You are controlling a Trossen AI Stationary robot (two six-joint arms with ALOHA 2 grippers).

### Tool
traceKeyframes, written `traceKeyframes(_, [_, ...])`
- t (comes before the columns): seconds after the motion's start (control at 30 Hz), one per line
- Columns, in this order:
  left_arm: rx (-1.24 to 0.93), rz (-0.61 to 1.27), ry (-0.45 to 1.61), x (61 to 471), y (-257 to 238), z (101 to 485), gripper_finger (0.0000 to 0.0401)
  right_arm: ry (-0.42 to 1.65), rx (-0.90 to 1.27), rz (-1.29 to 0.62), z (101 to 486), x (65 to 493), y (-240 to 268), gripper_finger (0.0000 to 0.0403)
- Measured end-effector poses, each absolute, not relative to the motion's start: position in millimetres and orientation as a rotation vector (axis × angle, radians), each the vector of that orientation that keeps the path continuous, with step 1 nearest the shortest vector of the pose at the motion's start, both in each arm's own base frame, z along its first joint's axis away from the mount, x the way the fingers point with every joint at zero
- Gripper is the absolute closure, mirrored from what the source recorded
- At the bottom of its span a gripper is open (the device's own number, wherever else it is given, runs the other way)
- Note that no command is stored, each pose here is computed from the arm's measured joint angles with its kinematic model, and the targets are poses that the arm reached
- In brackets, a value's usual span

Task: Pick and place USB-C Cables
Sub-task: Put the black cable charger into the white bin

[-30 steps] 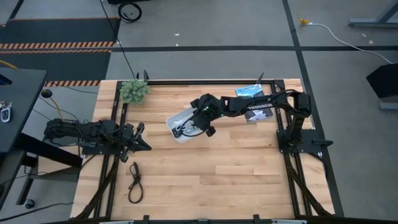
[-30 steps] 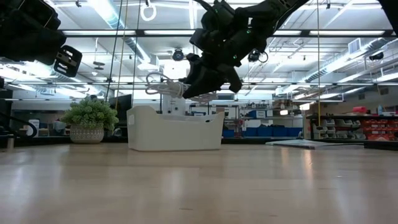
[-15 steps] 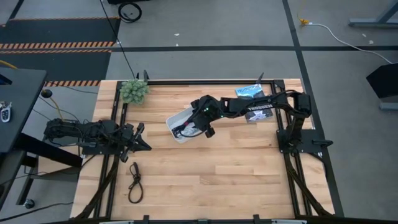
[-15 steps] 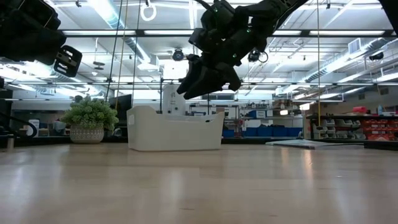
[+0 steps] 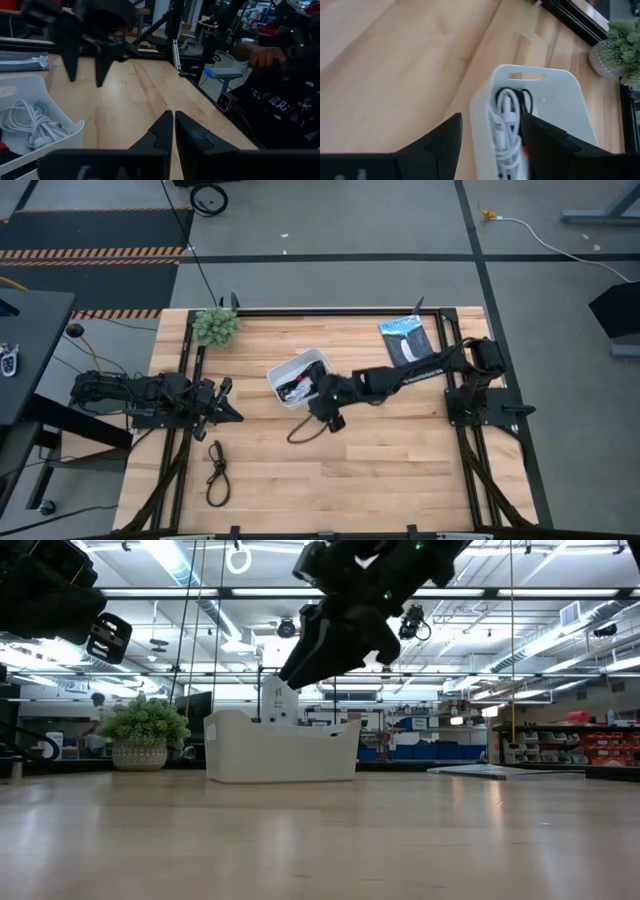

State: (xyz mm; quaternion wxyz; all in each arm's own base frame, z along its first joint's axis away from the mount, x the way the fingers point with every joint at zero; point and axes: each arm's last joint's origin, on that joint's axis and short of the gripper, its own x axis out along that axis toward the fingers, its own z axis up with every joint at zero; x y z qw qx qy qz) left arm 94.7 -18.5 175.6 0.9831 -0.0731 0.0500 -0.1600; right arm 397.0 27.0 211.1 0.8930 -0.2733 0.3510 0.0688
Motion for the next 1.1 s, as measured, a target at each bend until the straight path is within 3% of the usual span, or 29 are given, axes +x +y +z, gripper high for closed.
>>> traceKeyframes(0.23, [-0.147, -0.322, 0.101, 94.7, -18.5, 175.6, 0.0376, 0.833, -0.724, 0.022, 208.9, 383.5, 63.4, 0.0192])
traceKeyframes(0.4, [-0.147, -0.322, 0.101, 94.7, -18.6, 175.6, 0.0376, 0.842, -0.801, -0.067, 231.4, 363.3, 81.6, 0.0192])
traceKeyframes(0.83, [-0.146, -0.280, 0.106, 95.0, -17.1, 174.8, 0.0376, 0.633, -0.505, -0.093, 335.0, 281.6, 80.7, 0.0192])
traceKeyframes(1.1, [-0.145, -0.280, 0.104, 95.0, -17.1, 175.2, 0.0376, 0.555, -0.421, -0.050, 328.2, 242.5, 71.2, 0.0192])
